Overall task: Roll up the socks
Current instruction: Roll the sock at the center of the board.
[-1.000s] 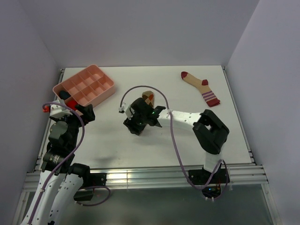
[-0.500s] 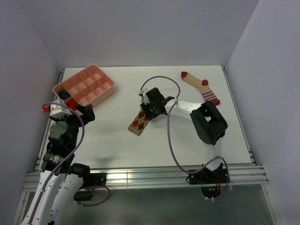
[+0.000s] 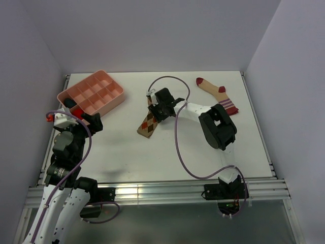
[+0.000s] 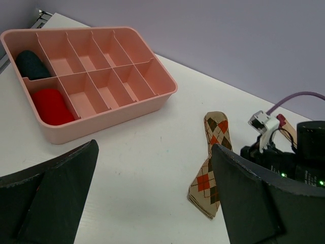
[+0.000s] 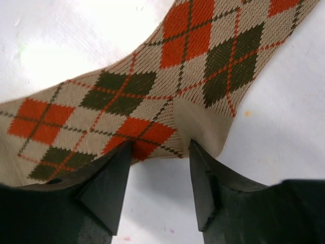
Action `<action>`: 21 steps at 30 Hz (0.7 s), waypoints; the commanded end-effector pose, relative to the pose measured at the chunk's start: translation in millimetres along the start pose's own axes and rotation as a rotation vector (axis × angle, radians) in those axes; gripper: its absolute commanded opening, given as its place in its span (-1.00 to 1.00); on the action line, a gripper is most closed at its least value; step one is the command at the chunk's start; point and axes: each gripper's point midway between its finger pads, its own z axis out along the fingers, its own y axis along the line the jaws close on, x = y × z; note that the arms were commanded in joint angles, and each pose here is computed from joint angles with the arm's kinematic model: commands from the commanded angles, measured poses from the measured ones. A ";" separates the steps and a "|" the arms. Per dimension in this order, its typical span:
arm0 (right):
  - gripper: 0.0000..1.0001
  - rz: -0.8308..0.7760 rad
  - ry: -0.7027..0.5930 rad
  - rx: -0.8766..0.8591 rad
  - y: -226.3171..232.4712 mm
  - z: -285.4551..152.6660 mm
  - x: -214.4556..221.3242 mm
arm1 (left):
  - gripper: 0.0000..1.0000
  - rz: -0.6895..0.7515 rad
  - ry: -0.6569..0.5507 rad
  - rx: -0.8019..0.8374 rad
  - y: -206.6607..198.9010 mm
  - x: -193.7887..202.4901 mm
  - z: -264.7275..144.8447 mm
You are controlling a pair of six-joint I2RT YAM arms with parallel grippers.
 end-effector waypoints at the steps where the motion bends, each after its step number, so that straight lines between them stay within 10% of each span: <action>1: 0.16 -0.110 -0.082 -0.011 9.7 -34.4 -11.3 | 0.99 0.008 -0.032 0.015 -2.6 -7.5 1.6; 21: 0.22 -0.385 -0.157 -0.087 105.9 -53.7 16.4 | 0.99 0.005 -0.037 0.027 -3.8 -8.9 0.4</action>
